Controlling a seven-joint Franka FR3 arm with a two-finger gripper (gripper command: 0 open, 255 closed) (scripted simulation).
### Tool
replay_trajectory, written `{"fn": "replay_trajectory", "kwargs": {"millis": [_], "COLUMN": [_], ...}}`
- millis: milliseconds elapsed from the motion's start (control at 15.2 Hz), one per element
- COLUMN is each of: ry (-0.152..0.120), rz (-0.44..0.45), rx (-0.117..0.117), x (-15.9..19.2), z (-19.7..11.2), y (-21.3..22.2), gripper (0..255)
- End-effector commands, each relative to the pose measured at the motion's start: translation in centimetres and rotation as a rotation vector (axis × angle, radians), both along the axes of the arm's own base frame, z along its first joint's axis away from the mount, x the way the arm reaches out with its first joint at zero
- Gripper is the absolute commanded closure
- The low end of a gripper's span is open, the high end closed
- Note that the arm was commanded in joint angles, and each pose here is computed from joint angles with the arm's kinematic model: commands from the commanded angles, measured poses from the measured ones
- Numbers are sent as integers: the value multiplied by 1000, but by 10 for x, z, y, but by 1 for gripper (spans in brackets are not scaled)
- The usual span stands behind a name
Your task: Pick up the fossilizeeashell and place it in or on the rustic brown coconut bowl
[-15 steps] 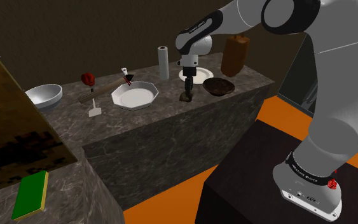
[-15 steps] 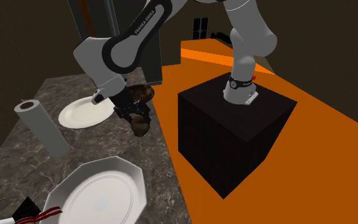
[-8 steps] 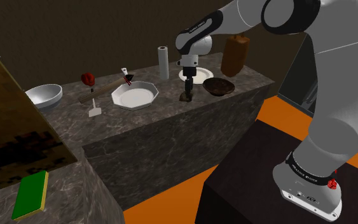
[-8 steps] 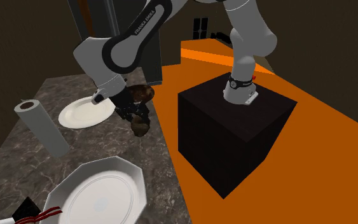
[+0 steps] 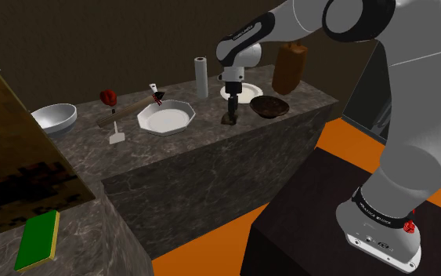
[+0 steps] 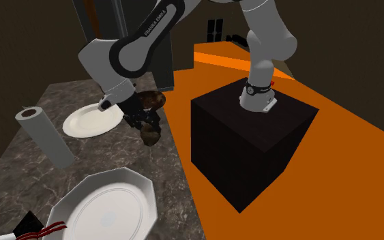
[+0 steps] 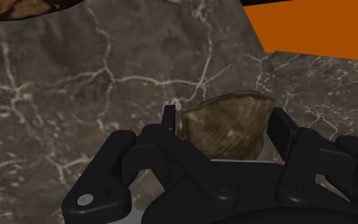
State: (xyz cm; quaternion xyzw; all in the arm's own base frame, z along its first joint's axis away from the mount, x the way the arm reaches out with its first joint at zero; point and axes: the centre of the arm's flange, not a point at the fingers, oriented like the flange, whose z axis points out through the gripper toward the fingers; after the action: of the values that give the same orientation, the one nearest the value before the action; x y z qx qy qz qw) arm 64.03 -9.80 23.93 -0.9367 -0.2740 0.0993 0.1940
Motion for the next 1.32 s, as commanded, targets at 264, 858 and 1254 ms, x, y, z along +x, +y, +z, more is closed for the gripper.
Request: {"fn": "replay_trajectory", "kwargs": {"millis": [264, 858, 1254], "ry": [0, 0, 0], "rz": [0, 0, 0], "rx": [0, 0, 0], "x": [0, 0, 0], "z": [29, 76, 108], "y": [0, 0, 0], "gripper": [255, 255, 255]}}
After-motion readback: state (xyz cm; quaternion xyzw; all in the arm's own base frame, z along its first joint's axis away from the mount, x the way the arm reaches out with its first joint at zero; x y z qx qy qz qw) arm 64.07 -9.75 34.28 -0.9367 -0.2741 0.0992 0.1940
